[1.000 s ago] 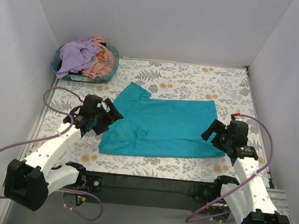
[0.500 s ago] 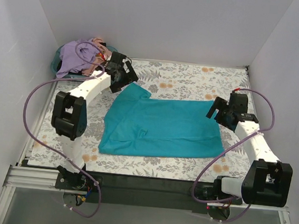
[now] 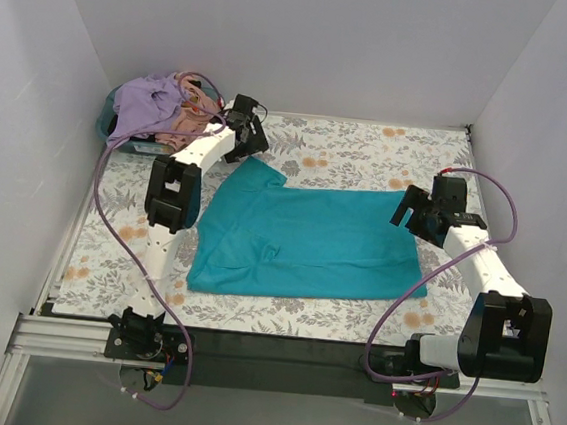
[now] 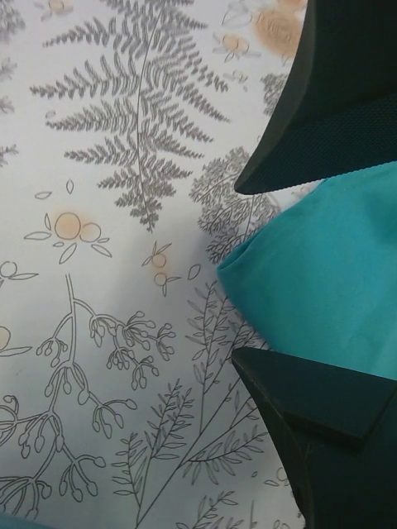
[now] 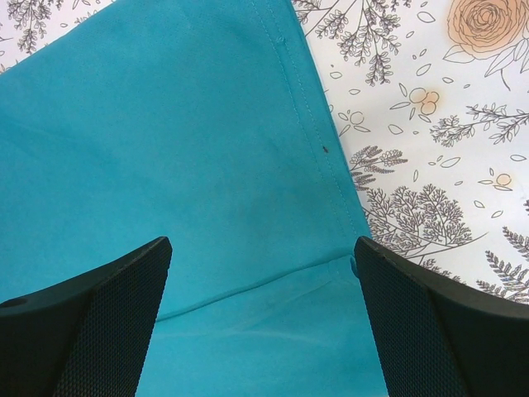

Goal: Fold and stack the t-shirts
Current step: Fold the tshirt

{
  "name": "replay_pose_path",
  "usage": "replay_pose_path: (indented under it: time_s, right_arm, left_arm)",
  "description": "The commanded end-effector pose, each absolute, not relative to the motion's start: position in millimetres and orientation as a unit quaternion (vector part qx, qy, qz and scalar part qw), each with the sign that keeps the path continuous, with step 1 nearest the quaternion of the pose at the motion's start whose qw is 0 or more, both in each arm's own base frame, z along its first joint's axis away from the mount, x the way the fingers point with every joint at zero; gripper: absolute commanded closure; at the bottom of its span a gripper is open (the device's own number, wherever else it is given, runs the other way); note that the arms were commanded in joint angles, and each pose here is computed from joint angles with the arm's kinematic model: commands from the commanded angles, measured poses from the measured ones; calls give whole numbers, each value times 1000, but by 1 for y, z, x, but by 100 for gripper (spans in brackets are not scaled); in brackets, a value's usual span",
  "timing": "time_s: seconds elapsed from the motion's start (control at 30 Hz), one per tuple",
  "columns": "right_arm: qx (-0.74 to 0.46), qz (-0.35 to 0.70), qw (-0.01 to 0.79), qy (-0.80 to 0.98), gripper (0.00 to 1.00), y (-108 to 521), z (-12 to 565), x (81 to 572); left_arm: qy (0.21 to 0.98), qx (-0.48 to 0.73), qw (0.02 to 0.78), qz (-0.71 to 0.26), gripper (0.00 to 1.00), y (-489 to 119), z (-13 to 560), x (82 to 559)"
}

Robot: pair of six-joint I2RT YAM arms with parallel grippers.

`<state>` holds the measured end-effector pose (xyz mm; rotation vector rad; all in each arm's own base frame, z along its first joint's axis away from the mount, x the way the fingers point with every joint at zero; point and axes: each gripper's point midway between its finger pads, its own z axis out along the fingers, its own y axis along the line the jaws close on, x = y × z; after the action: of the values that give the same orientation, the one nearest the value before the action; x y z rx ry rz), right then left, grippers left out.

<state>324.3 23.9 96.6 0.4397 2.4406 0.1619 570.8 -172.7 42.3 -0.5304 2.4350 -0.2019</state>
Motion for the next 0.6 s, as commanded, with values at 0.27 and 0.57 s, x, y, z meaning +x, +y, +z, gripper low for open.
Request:
replay_pose_path:
  time_s: [0.27,0.57]
  right_arm:
    - [163,53,326,930,2,19,89,328]
    - [167,48,330,928,1,17,91,327]
  left_arm:
    - [925,-162,342,18,45,-166,29,579]
    - [933,-134,326,69,50,-168,9,551]
